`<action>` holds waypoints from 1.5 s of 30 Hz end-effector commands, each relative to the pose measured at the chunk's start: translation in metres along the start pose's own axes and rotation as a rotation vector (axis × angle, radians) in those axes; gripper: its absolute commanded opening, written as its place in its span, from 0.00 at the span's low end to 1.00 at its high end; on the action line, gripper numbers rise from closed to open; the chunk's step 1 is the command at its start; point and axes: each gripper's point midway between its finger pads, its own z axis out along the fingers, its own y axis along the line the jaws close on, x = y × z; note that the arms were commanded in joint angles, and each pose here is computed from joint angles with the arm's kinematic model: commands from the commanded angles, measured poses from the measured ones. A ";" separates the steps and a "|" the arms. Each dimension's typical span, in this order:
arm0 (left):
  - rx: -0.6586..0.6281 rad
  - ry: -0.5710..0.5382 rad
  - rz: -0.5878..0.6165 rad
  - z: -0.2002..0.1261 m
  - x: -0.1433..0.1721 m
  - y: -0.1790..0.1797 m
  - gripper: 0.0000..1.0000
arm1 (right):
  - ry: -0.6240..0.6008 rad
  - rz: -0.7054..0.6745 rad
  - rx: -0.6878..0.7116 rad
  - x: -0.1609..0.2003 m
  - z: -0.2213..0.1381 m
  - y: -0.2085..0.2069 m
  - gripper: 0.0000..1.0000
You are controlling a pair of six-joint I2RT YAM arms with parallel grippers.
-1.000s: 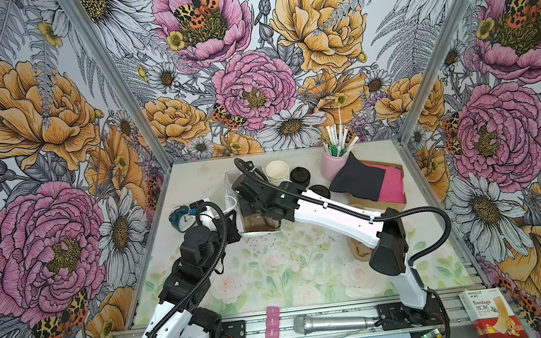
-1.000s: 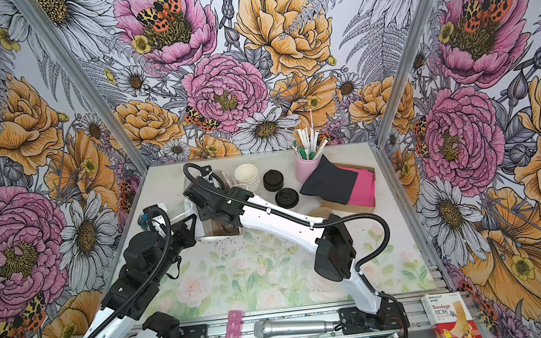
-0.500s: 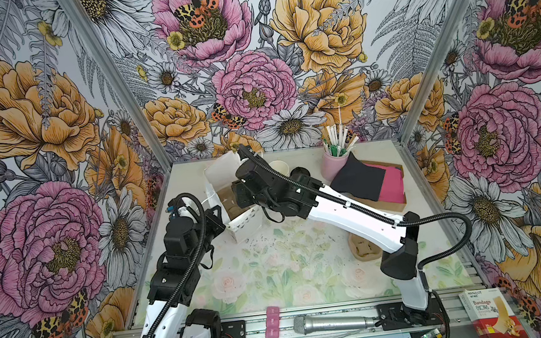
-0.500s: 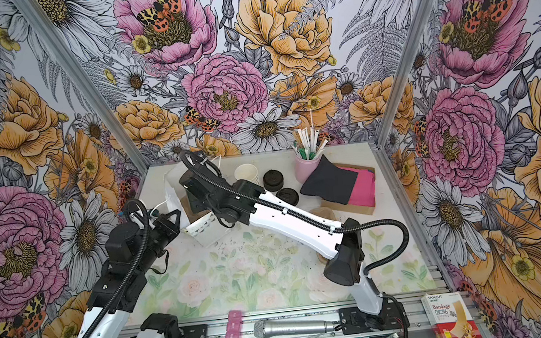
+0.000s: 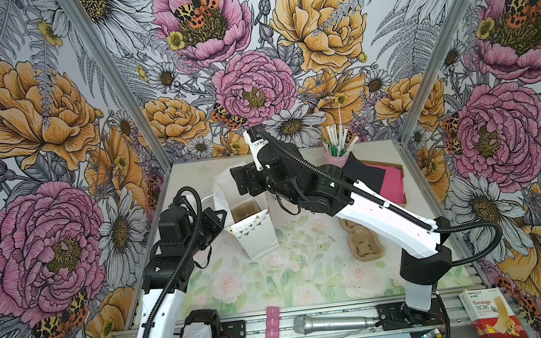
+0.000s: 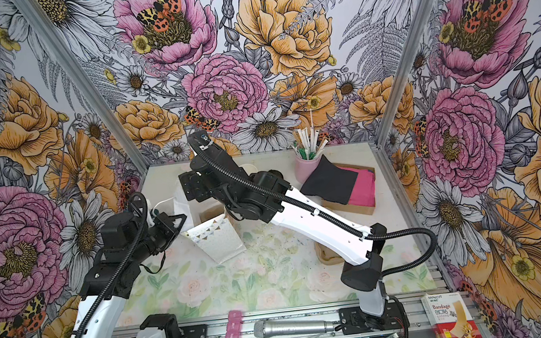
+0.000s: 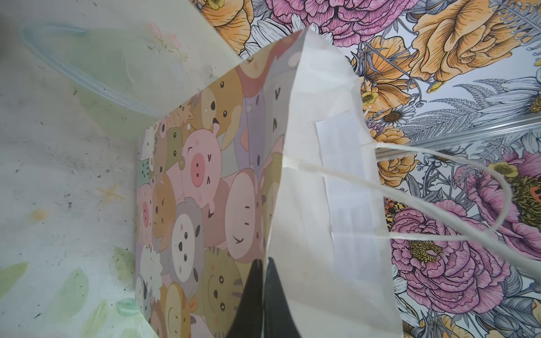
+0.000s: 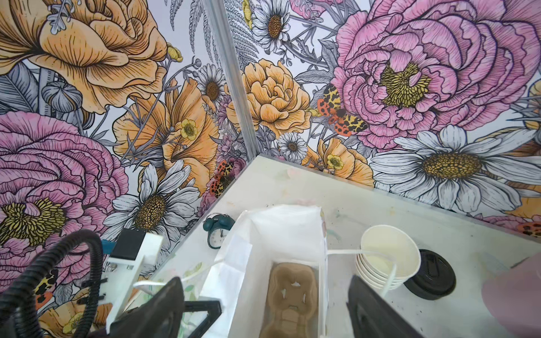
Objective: Pack a coffee takeout order
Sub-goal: Place the takeout bag at the center of the table.
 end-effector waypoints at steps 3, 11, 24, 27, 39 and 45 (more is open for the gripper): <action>0.018 0.063 -0.012 -0.003 0.010 0.000 0.00 | 0.003 -0.028 0.113 -0.002 0.000 -0.049 0.90; -0.074 0.032 0.064 -0.004 0.006 0.017 0.00 | 0.124 0.068 0.268 0.039 0.021 -0.142 0.91; -0.150 -0.007 0.095 -0.001 0.001 0.034 0.00 | 0.293 0.089 0.318 0.093 0.049 -0.211 0.98; -0.159 -0.012 0.101 -0.001 0.000 0.036 0.00 | 0.289 0.092 0.327 0.092 0.038 -0.219 0.99; -0.161 -0.016 0.122 -0.001 -0.004 0.033 0.00 | 0.498 0.135 0.388 0.168 0.003 -0.269 1.00; -0.164 -0.014 0.135 0.001 -0.006 0.030 0.00 | 0.614 0.120 0.340 0.201 0.013 -0.266 1.00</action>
